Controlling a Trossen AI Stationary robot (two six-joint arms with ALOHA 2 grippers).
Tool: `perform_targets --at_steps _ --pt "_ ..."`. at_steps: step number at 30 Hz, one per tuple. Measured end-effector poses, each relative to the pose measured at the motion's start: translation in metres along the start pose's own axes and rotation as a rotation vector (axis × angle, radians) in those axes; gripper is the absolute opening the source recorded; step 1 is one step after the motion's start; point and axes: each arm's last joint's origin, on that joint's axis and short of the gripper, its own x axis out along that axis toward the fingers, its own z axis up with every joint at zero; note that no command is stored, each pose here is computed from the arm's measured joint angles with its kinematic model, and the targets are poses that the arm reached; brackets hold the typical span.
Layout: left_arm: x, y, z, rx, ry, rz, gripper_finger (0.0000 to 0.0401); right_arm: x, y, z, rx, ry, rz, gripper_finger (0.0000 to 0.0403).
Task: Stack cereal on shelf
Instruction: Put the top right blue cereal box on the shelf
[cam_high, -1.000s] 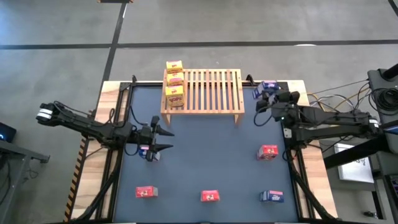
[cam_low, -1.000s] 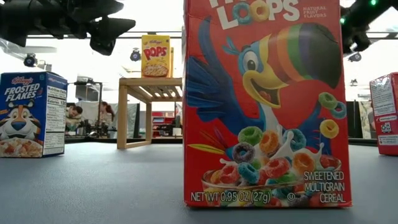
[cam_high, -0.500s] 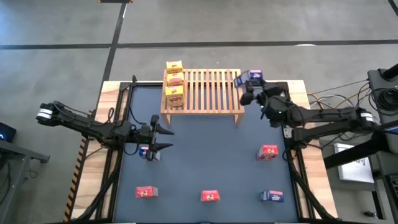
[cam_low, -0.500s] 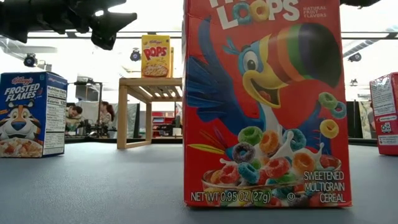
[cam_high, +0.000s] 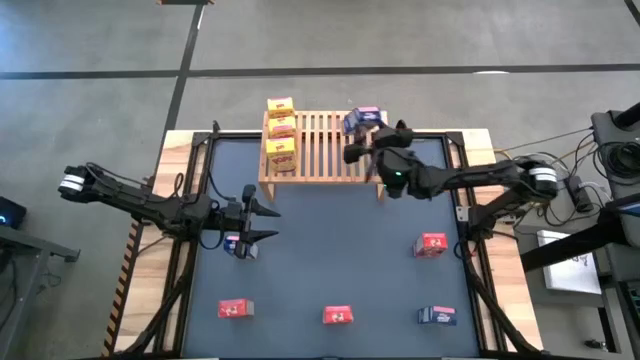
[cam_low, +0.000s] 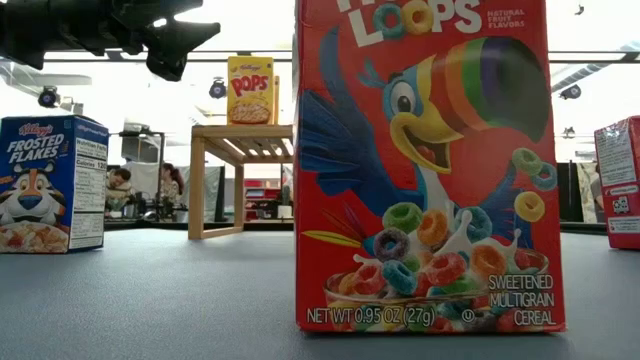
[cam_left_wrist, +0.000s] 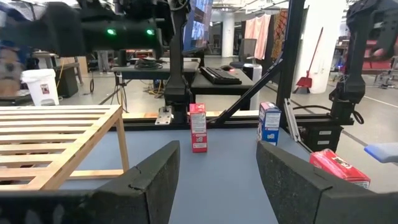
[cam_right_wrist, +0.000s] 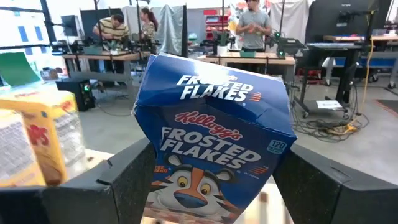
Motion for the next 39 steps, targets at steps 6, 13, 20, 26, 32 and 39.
perform_targets --at_steps 6,13,20,26,32,39 --pt "0.0 0.0 -0.001 -0.011 0.012 -0.001 0.0197 0.022 0.041 0.009 -0.131 -0.006 -0.033 0.0288" --pt "0.0 0.0 -0.002 -0.015 0.023 -0.01 0.0197 0.049 0.069 -0.004 -0.143 0.043 -0.08 0.029" --pt "0.0 0.0 -0.003 -0.027 0.027 -0.012 0.0197 0.073 0.083 -0.023 -0.154 0.074 -0.105 0.029" --pt "0.0 0.0 -0.004 -0.026 0.042 -0.011 0.0197 0.079 0.091 -0.026 -0.167 0.101 -0.106 0.0292" --pt "0.0 0.0 -0.004 -0.025 0.044 -0.011 0.0197 0.08 0.088 -0.027 -0.142 0.137 -0.113 0.0292" --pt "0.0 0.0 -0.004 -0.025 0.044 -0.011 0.0197 0.081 0.087 -0.026 -0.117 0.151 -0.091 0.0293"
